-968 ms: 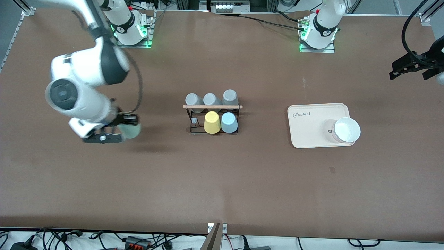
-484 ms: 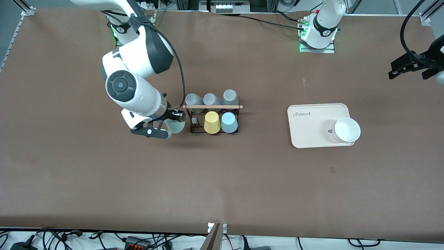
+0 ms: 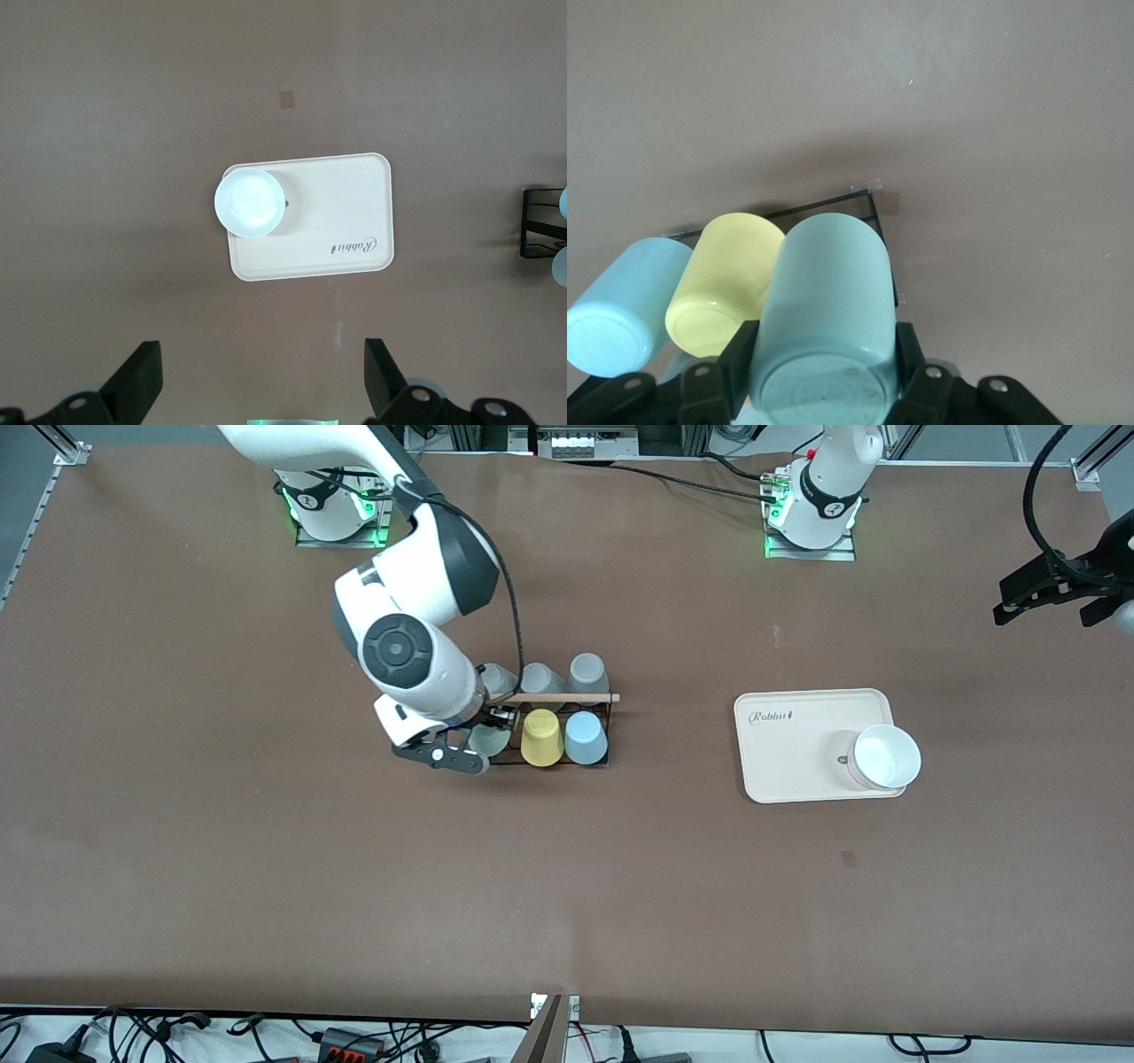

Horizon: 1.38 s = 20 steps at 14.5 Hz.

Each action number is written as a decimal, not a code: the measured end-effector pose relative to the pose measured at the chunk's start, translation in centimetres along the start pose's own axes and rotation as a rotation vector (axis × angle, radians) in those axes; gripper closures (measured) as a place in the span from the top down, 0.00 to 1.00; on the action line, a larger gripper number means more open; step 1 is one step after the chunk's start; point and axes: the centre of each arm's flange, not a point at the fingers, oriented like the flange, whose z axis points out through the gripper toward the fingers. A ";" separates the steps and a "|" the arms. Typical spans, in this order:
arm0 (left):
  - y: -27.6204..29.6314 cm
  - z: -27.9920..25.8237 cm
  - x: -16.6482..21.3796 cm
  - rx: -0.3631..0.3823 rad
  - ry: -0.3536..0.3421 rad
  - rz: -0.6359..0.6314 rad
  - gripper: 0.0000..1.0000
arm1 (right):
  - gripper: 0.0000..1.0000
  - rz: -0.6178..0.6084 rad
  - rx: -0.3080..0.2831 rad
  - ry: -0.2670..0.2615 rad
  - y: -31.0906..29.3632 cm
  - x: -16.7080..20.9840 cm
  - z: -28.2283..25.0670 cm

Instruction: Hang scattered cups on rack with three cups

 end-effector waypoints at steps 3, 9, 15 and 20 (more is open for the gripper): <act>0.4 0.1 0.1 0.000 -0.003 0.007 1.00 | 0.66 0.000 -0.009 -0.006 -0.4 -0.1 0.9; 0.3 0.9 0.6 -0.001 -0.017 0.005 1.00 | 0.66 0.010 -0.031 -0.025 -0.5 0.9 4.4; -0.3 0.8 0.6 -0.001 -0.016 -0.004 1.00 | 0.66 0.020 -0.043 -0.035 -0.5 1.4 6.5; 0.0 0.8 0.7 -0.001 -0.015 0.002 1.00 | 1.00 0.052 -0.021 -0.005 -0.5 2.4 4.7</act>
